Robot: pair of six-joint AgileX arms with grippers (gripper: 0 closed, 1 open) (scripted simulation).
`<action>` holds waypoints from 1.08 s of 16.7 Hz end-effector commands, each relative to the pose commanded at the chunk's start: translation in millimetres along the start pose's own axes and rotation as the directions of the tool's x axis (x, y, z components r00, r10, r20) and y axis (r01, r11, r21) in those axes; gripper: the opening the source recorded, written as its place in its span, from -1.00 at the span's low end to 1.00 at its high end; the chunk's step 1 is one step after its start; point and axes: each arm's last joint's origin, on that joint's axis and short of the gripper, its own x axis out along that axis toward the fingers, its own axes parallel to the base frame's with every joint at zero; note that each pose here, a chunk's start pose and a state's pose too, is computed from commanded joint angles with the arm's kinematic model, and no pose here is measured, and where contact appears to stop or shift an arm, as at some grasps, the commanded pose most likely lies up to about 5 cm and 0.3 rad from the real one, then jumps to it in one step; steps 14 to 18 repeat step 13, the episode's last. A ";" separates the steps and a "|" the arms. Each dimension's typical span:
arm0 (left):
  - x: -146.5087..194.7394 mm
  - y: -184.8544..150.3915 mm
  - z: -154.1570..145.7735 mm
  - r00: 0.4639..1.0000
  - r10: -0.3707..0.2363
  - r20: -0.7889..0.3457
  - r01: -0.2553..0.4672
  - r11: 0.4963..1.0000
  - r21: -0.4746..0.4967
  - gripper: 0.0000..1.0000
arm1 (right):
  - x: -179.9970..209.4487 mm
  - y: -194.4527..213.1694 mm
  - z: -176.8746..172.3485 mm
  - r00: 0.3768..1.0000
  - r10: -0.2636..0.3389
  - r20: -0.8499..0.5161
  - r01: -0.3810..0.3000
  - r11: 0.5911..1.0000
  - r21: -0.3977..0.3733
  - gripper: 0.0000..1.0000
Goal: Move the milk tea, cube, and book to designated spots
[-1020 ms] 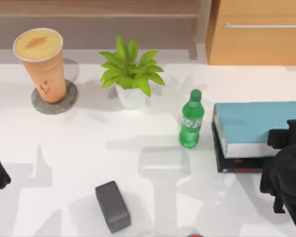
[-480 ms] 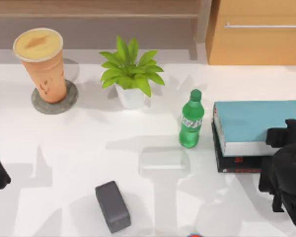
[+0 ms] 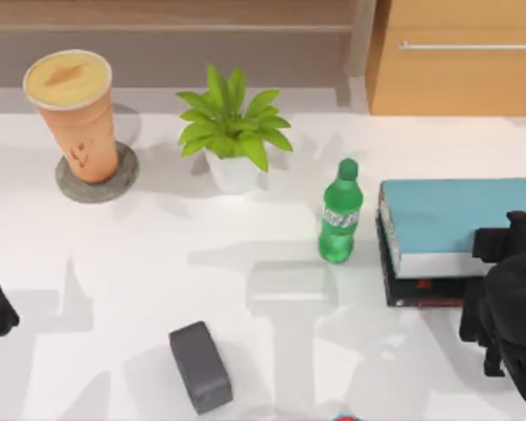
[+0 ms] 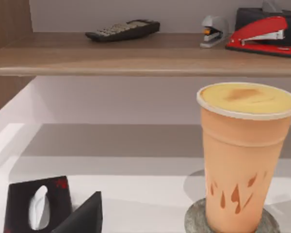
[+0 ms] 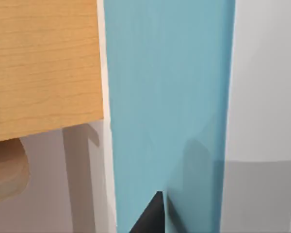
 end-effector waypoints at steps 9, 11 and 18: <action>0.0 0.0 0.0 1.000 0.000 0.000 0.000 1.000 0.000 1.00 | 0.0 0.0 0.0 1.000 0.000 0.000 0.000 1.000 0.000 1.00; 0.0 0.0 0.0 1.000 0.000 0.000 0.000 1.000 0.000 1.00 | 0.0 0.0 0.0 1.000 0.000 0.000 0.000 1.000 0.000 1.00; 0.0 0.0 0.0 1.000 0.000 0.000 0.000 1.000 0.000 1.00 | 0.0 0.0 0.0 1.000 0.000 0.000 0.000 1.000 0.000 1.00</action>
